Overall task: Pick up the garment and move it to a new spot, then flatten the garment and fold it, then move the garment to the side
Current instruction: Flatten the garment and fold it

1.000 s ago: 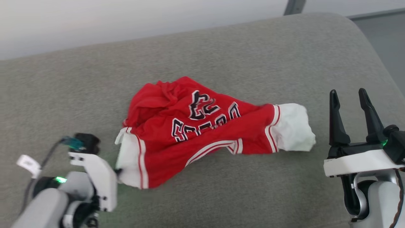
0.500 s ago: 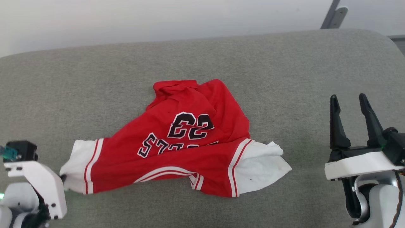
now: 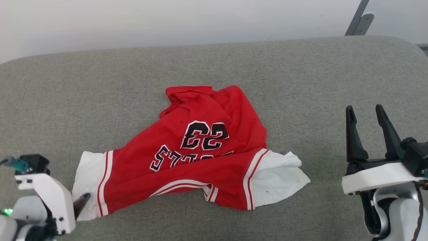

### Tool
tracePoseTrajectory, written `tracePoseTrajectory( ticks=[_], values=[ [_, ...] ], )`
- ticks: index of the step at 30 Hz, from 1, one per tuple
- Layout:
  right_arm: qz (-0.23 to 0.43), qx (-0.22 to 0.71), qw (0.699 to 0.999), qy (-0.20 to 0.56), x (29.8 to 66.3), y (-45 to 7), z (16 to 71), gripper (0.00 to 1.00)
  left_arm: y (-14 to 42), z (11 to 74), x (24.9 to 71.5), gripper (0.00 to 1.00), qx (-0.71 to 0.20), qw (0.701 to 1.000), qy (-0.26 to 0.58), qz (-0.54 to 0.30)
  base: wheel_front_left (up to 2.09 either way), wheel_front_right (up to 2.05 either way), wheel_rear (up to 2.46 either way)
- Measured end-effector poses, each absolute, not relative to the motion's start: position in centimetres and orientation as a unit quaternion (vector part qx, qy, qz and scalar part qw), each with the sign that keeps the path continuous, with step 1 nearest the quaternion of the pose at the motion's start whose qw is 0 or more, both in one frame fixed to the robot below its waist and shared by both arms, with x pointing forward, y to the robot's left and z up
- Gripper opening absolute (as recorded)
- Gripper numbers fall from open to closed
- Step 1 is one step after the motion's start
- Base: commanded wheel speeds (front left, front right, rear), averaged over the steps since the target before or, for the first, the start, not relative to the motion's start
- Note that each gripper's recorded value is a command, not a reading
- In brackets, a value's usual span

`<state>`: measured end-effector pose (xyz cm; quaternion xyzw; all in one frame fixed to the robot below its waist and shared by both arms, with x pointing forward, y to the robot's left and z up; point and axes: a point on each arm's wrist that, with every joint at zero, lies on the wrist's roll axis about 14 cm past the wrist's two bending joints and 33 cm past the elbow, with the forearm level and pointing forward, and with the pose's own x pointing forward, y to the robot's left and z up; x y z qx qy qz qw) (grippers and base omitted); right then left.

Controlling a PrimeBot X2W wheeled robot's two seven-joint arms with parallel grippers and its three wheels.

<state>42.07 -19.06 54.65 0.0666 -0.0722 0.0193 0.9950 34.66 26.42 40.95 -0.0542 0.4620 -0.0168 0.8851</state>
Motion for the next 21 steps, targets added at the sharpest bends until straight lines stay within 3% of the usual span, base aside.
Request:
tracePoseTrajectory(
  ticks=[10,15,16,17,21],
  values=[
    [0.024,0.073,0.996,-0.043,41.9,-18.8,53.5,1.0,27.0,40.0,35.9,1.0,-0.07,0.86,0.505,-0.011,0.0,0.0,0.0],
    [0.034,0.079,0.996,0.013,41.7,-18.1,51.1,1.0,26.3,37.8,36.0,1.0,-0.089,0.841,0.534,-0.013,0.0,0.0,0.0],
    [0.038,0.08,0.996,0.027,41.7,-17.7,50.5,1.0,26.0,37.4,36.0,0.55,-0.092,0.836,0.54,-0.015,0.0,0.0,0.0],
    [0.047,0.08,0.995,0.044,41.7,-17.1,49.9,1.0,25.6,37.0,35.9,0.0,-0.092,0.832,0.547,-0.024,0.0,0.0,0.0],
    [0.088,0.087,0.984,0.126,41.1,-14.9,46.8,1.0,25.6,36.3,36.3,0.0,-0.095,0.827,0.554,-0.027,0.0,0.0,0.0]
  ],
)
